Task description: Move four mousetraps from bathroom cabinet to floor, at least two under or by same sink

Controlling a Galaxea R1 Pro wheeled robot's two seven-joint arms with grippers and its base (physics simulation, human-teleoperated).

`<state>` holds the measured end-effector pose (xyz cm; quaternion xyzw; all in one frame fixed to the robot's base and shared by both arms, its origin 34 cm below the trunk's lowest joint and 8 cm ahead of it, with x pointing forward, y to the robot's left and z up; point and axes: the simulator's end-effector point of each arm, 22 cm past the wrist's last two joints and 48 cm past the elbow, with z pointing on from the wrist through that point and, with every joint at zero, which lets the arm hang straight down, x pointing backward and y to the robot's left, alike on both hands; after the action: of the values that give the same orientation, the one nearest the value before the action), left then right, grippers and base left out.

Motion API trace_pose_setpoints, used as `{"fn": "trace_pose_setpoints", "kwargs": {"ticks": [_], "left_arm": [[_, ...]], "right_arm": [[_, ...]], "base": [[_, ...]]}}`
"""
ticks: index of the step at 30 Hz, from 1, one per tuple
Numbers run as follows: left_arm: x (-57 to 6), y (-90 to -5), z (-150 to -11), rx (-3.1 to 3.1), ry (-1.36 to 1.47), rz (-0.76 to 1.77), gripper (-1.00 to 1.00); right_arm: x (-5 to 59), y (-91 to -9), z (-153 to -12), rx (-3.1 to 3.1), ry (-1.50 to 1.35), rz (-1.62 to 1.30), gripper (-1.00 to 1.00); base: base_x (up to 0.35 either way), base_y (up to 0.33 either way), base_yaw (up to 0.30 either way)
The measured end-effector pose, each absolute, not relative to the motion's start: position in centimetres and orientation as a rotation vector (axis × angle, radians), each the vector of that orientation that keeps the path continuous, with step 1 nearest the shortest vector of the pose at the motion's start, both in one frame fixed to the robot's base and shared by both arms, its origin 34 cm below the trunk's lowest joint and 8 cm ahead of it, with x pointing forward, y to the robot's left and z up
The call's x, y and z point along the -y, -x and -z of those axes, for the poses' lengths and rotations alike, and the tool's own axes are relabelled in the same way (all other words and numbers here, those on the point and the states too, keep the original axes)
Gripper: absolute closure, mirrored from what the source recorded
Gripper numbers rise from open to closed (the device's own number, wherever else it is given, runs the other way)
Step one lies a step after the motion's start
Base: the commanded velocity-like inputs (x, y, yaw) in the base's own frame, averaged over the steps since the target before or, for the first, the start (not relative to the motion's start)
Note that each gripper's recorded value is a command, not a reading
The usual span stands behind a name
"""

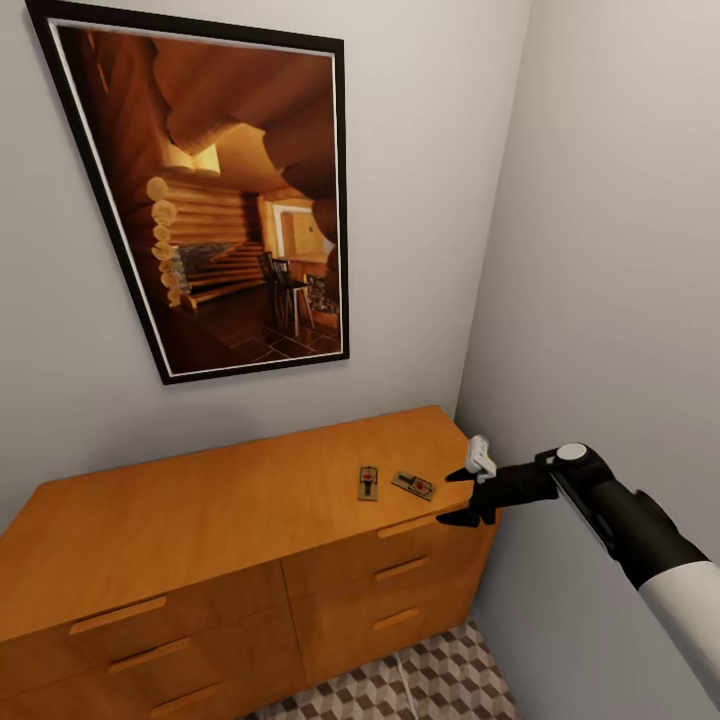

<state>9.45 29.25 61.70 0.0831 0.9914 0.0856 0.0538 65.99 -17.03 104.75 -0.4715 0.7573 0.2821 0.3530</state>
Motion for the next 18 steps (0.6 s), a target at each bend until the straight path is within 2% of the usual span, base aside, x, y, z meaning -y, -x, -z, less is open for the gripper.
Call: {"fn": "trace_pose_setpoints", "kwargs": {"ticks": [8,18], "left_arm": [[-28.7,-4.9,-61.9,-3.155,-0.288,-0.261,-1.00],[-28.6,-3.0,-62.0,-3.228,-0.306,-0.267,-1.00]], "right_arm": [[18.2,-67.1,-106.1,-1.944,1.150,-0.726,-1.00],[18.4,-67.6,-106.7,-1.930,1.118,-0.733,-1.00]], "base": [[0.083,0.000,0.000],[0.017,0.000,0.000]]}}
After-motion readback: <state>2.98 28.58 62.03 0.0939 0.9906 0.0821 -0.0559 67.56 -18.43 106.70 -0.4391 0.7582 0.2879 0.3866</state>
